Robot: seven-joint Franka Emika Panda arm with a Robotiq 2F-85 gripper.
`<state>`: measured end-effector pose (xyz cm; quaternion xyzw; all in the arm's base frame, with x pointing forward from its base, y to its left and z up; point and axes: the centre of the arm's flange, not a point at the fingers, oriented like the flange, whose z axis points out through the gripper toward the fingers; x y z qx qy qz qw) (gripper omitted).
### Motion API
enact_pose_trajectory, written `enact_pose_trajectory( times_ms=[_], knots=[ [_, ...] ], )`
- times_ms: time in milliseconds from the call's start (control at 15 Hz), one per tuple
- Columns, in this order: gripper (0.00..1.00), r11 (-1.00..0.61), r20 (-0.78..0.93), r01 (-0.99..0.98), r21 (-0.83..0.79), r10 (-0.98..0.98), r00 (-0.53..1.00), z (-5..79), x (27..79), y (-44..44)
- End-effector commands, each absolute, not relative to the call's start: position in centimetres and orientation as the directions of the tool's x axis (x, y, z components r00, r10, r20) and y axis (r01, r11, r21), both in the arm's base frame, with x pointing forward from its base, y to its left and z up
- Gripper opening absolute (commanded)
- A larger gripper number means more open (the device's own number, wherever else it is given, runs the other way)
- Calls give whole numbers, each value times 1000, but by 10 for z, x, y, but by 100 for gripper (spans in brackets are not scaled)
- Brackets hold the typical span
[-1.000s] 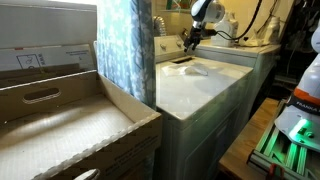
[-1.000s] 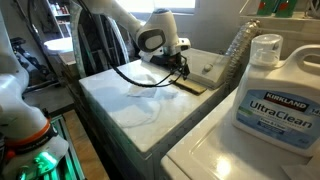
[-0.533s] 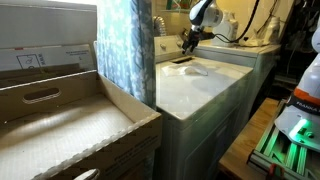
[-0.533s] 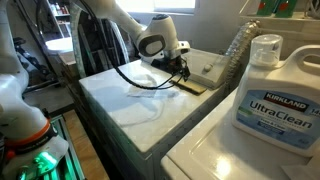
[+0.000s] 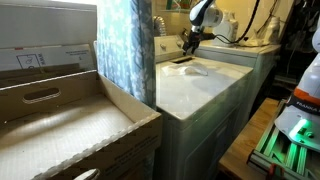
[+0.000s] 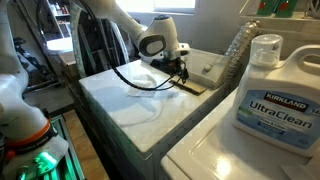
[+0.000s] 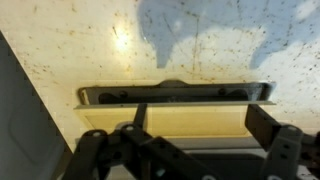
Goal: Push the grey object into the detergent drawer of the washing machine on the left
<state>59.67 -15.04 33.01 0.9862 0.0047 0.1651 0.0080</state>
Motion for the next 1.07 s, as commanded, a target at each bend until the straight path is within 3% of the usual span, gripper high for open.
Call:
enact_pose_trajectory(
  times_ms=[0, 600, 1000],
  knots=[
    [100, -1000, 206, -19, 15, -15, 978, 362, 571, -155],
    [100, -998, 145, -42, 36, -37, 989, 425, 531, -160],
    [100, -1000, 163, -22, 18, -18, 986, 421, 550, -161]
  ],
)
